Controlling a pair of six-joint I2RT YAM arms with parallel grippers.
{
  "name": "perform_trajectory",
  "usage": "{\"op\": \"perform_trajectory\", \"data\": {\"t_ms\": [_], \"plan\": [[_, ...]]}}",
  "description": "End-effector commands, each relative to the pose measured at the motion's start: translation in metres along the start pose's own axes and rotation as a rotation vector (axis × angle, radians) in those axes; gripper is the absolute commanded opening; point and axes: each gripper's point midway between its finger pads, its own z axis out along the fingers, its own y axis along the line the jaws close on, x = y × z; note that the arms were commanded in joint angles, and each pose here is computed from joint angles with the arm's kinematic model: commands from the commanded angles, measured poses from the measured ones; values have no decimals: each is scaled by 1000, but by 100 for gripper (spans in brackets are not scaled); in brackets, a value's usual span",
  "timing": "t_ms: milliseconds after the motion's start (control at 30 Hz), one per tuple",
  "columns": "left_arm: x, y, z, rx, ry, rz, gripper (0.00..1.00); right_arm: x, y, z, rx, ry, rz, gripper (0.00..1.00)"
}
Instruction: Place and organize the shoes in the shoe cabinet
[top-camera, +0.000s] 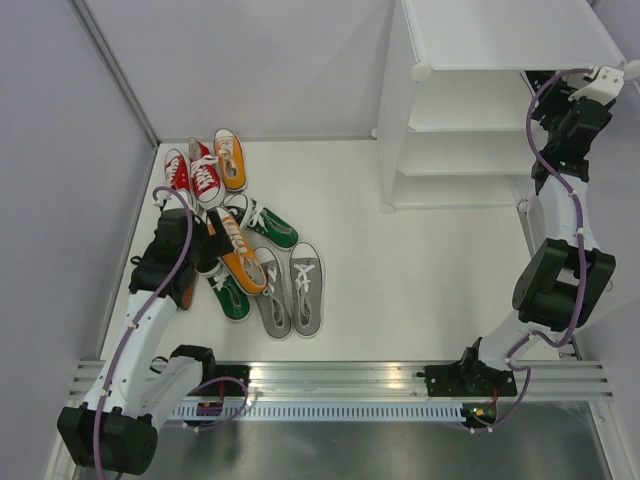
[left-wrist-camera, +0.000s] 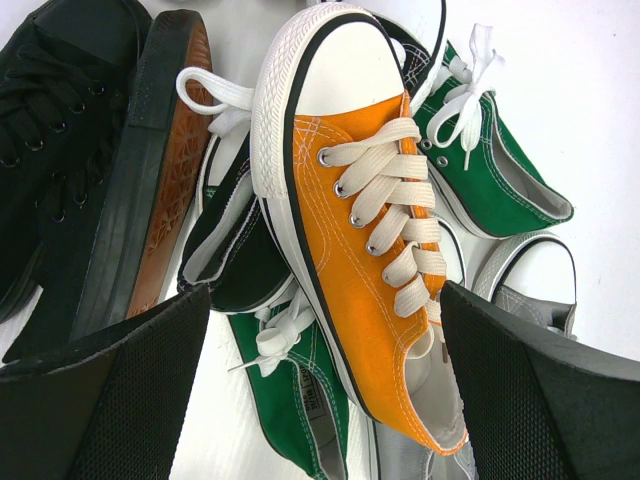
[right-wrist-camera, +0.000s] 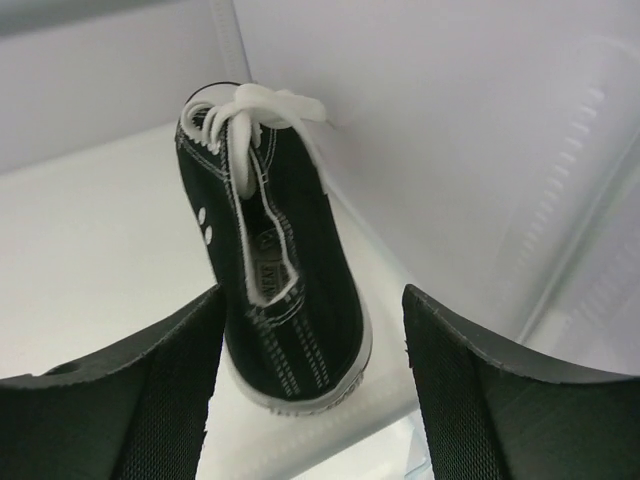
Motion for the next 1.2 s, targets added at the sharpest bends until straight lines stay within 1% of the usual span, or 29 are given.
{"op": "perform_trajectory", "data": {"t_ms": [0,133,233,367,400,433,467,533,567,600,667,700,800,833,867,900,967,1000,1033,1067,1100,1167], "plan": [[-5,1,0,3,-28,25,98,-30,7,-17,2,-76,59,75],[-6,1,-1,7,-30,23,98,-21,8,-19,4,-49,86,72],[-6,0,-1,8,-29,23,98,-13,12,-15,-10,-36,93,68],[-5,1,0,5,-26,23,98,-10,20,-4,-48,-24,86,60],[-5,1,0,5,-26,25,98,-20,23,-1,-64,-40,86,60],[-5,1,0,4,-26,23,98,-17,25,3,-71,-34,86,60],[-6,1,0,2,-27,25,98,-28,27,5,-76,-58,84,60],[-6,1,0,3,-28,25,98,-26,27,12,-74,-45,79,60],[-5,1,0,2,-27,25,98,-39,29,14,-80,-66,80,60],[-5,1,0,2,-25,24,98,-34,29,19,-81,-52,76,60],[-6,1,0,1,-29,25,98,-38,30,24,-80,-55,76,60],[-6,1,0,3,-28,23,98,-31,29,27,-72,-39,77,60],[-6,1,0,1,-27,25,98,-31,29,26,-74,-33,84,61],[-6,2,0,-1,-28,23,98,-33,29,24,-69,-37,97,62],[-6,2,0,-1,-28,25,98,-26,27,21,-59,-23,102,64],[-6,2,0,-2,-30,23,98,-36,26,15,-52,-38,107,65],[-6,2,0,-2,-30,23,98,-30,21,5,-16,-11,117,73],[-6,2,0,-4,-29,23,98,-42,22,-6,-13,-23,123,76],[-7,2,0,-3,-30,22,98,-38,19,-13,6,5,133,81],[-7,2,0,-3,-30,22,98,-27,16,-21,38,36,138,83],[-7,2,0,-2,-32,20,98,-40,15,-37,50,24,150,86],[-6,3,0,-8,-29,17,98,-18,15,-57,80,100,184,90]]}}
